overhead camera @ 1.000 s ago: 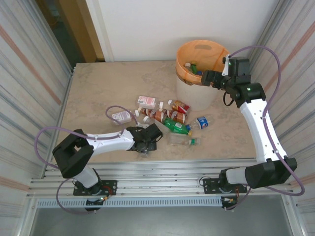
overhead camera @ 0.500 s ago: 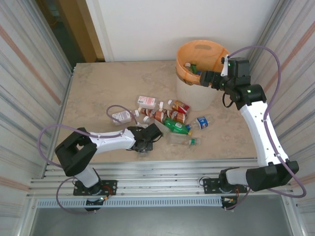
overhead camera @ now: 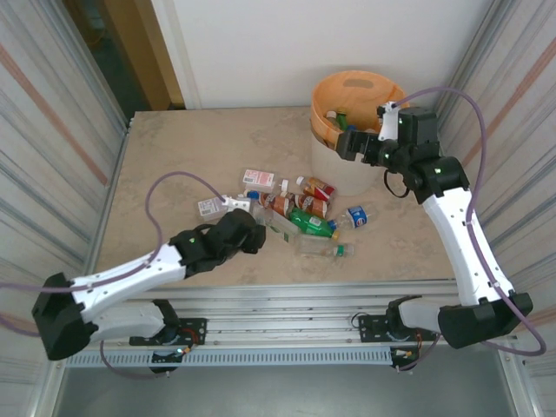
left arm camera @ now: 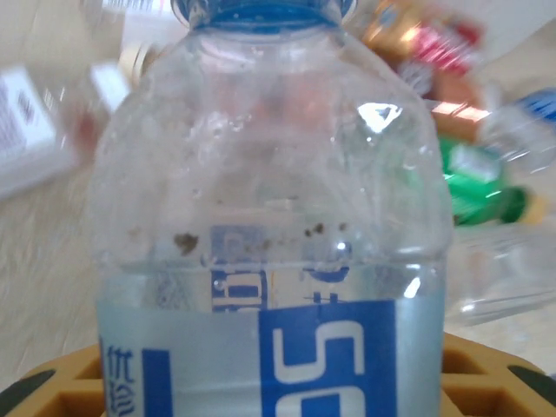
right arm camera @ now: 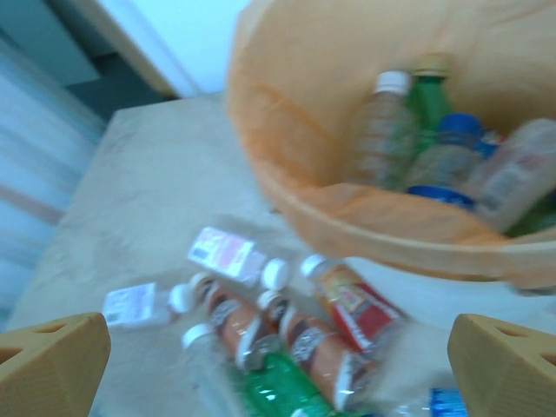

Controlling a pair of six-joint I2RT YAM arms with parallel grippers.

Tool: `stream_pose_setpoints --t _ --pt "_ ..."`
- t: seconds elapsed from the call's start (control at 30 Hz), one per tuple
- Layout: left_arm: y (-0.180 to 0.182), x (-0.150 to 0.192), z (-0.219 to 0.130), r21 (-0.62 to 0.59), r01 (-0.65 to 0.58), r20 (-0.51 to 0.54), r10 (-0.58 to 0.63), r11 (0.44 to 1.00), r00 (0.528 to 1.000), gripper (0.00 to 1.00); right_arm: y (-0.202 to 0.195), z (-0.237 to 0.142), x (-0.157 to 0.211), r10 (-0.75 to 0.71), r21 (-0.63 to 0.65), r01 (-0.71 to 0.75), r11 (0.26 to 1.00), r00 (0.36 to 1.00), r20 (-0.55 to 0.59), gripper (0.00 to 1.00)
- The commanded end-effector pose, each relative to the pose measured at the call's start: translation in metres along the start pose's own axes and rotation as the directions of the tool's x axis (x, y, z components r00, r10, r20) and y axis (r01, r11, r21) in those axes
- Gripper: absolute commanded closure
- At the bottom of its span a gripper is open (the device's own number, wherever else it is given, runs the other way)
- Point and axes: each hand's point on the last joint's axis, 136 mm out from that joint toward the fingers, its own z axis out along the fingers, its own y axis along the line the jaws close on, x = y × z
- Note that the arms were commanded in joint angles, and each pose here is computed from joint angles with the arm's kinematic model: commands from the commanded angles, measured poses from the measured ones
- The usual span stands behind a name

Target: Put the plastic bottles in the bin

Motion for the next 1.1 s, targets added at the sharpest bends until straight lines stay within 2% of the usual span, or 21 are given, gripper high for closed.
stream_pose_setpoints --t 0.0,0.13,0.33,0.73,0.97,1.07 --pt "-0.024 -0.042 -0.019 0.125 -0.139 0.219 0.110 0.982 0.969 0.58 0.049 -0.004 0.003 0.013 -0.230 -0.017 0.973 1.000 -0.017 0.01" --pt "-0.044 -0.070 -0.038 0.227 -0.210 0.355 0.120 0.951 0.927 0.58 0.088 0.004 0.016 -0.003 -0.389 -0.027 0.921 0.997 -0.078 0.04" --pt "-0.054 -0.093 -0.048 0.286 -0.235 0.430 0.095 0.929 0.898 0.58 0.129 0.015 0.031 -0.012 -0.537 -0.083 0.840 0.985 -0.171 0.15" --pt "-0.055 -0.108 -0.049 0.291 -0.232 0.468 0.074 0.928 0.880 0.58 0.174 0.037 0.060 -0.078 -0.592 -0.088 0.801 0.965 -0.249 0.31" --pt "-0.056 -0.108 -0.045 0.295 -0.229 0.461 0.072 0.928 0.884 0.58 0.189 0.045 0.075 -0.140 -0.586 -0.040 0.809 0.956 -0.258 0.35" --pt "-0.057 -0.108 -0.045 0.298 -0.229 0.461 0.071 0.927 0.885 0.59 0.191 0.051 0.079 -0.151 -0.576 -0.033 0.817 0.951 -0.269 0.41"
